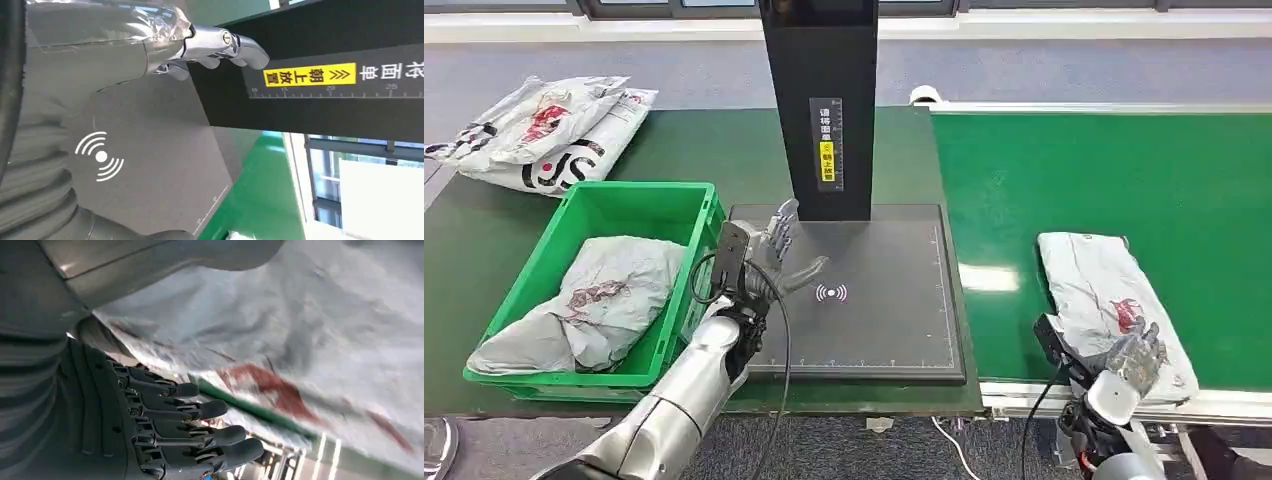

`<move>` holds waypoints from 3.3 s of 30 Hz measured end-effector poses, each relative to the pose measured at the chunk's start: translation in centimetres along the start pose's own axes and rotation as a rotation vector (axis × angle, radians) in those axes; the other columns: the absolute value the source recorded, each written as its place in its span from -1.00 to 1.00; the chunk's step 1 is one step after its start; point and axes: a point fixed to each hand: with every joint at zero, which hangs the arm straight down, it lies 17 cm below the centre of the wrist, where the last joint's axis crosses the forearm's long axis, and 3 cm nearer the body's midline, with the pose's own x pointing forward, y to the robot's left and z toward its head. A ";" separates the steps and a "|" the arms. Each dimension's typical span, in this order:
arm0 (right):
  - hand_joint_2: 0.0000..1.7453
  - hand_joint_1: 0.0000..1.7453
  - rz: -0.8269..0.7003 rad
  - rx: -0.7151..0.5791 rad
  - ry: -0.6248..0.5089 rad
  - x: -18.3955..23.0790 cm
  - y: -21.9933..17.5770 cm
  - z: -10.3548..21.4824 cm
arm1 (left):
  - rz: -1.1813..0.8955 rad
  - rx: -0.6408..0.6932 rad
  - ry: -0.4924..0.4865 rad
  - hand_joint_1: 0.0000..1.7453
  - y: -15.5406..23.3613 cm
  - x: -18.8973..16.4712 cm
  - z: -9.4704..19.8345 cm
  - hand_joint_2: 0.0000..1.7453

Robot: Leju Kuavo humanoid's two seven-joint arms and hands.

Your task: Moved the parcel from conveyor to table for the left to box.

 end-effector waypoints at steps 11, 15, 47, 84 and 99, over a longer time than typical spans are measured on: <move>1.00 1.00 0.156 0.278 0.076 -1.2 4.3 1.2 | 0.013 -0.001 0.023 -1.00 0.4 -0.9 0.4 1.00; 1.00 1.00 0.210 0.398 0.074 -1.2 6.2 2.5 | 0.007 -0.005 0.029 -1.00 0.3 -1.3 0.5 1.00; 1.00 1.00 -0.580 -0.358 -0.441 15.1 -15.6 5.1 | -0.116 0.152 0.026 -1.00 6.4 -1.5 2.6 1.00; 1.00 -1.00 -0.155 0.283 -1.191 34.6 -1.5 31.1 | -0.122 0.307 -0.099 -1.00 11.6 2.0 4.8 1.00; 1.00 -1.00 -0.626 0.092 -1.203 34.4 -11.8 30.6 | -0.177 0.554 -0.250 -1.00 16.4 6.2 8.4 1.00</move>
